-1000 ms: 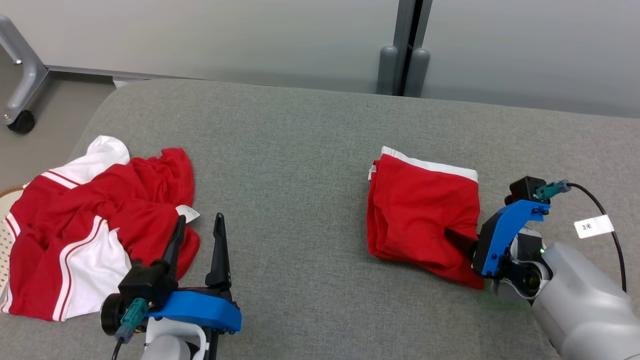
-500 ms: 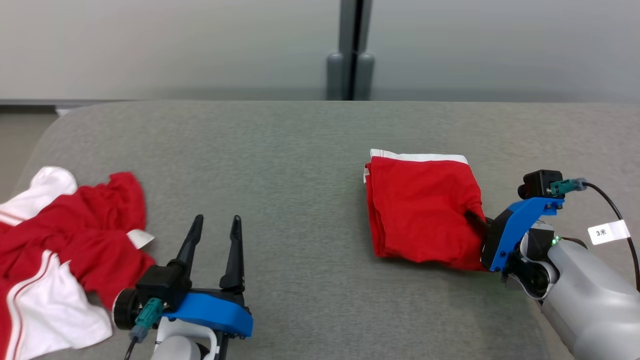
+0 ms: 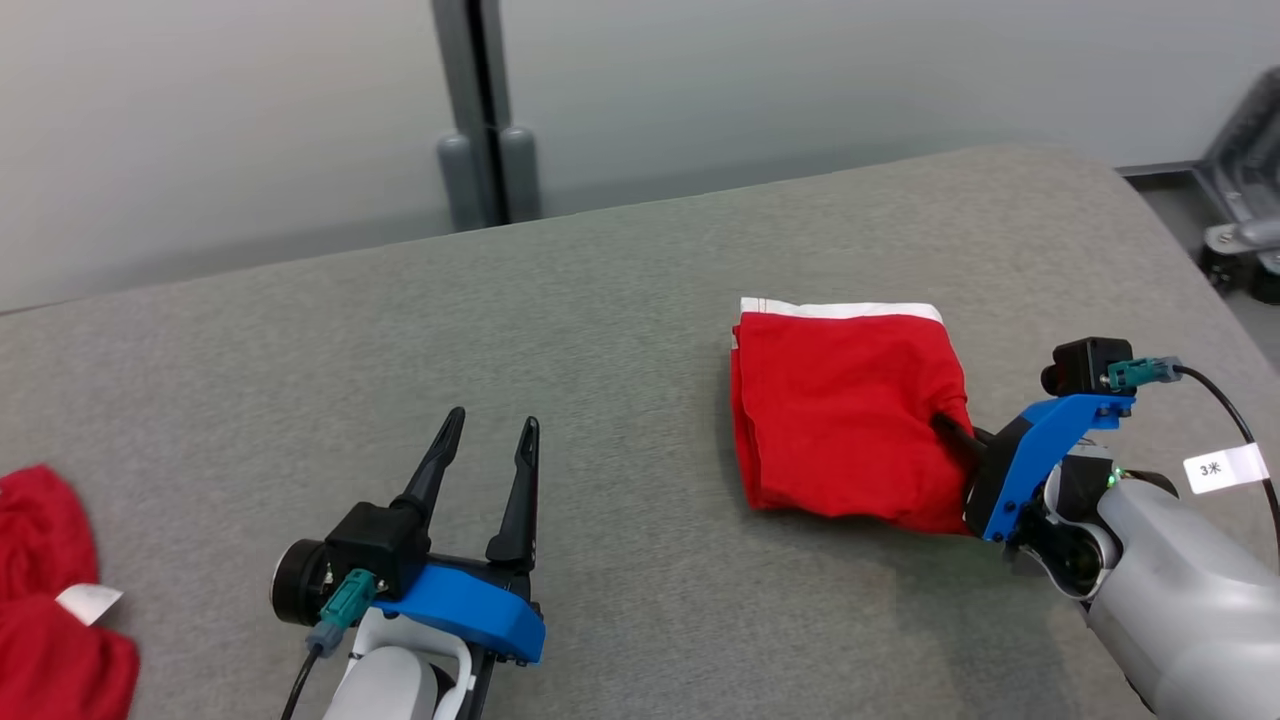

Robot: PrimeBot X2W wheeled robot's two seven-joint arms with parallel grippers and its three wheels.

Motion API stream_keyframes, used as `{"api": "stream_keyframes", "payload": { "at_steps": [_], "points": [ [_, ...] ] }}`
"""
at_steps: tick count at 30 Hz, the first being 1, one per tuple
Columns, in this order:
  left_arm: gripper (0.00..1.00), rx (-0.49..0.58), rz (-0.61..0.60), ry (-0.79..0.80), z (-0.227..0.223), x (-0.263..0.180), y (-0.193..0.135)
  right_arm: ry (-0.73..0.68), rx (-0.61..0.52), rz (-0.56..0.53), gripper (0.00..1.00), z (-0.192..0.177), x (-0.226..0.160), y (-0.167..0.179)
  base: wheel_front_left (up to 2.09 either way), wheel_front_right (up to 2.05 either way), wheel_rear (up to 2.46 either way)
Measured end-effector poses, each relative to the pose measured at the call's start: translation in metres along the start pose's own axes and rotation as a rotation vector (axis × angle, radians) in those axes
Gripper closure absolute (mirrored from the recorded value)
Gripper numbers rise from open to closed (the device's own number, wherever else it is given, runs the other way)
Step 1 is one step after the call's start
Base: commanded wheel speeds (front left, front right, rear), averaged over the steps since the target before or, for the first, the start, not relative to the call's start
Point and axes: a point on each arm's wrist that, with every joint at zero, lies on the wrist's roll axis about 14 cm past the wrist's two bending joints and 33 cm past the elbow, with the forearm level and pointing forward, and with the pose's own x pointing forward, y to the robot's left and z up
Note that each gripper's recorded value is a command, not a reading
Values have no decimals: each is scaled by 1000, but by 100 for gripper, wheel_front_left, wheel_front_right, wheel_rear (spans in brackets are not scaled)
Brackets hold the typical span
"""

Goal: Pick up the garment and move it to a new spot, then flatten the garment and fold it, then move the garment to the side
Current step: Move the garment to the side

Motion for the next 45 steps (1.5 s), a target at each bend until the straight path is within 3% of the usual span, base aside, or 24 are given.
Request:
{"api": "stream_keyframes", "payload": {
  "at_steps": [8, 24, 45],
  "points": [
    [0, -9, -80, 20, -8, 16, -25, -49, 5, -59, 100, 6, -18, -27, 0, 0, 0],
    [0, 1, 22, 89, -40, 27, 31, -112, -199, -200, 100, 87, 27, -72, 0, 0, 0],
    [0, -15, 54, 131, -69, 44, 56, -192, -235, -322, 100, 130, 59, -109, 0, 0, 0]
  ]
}}
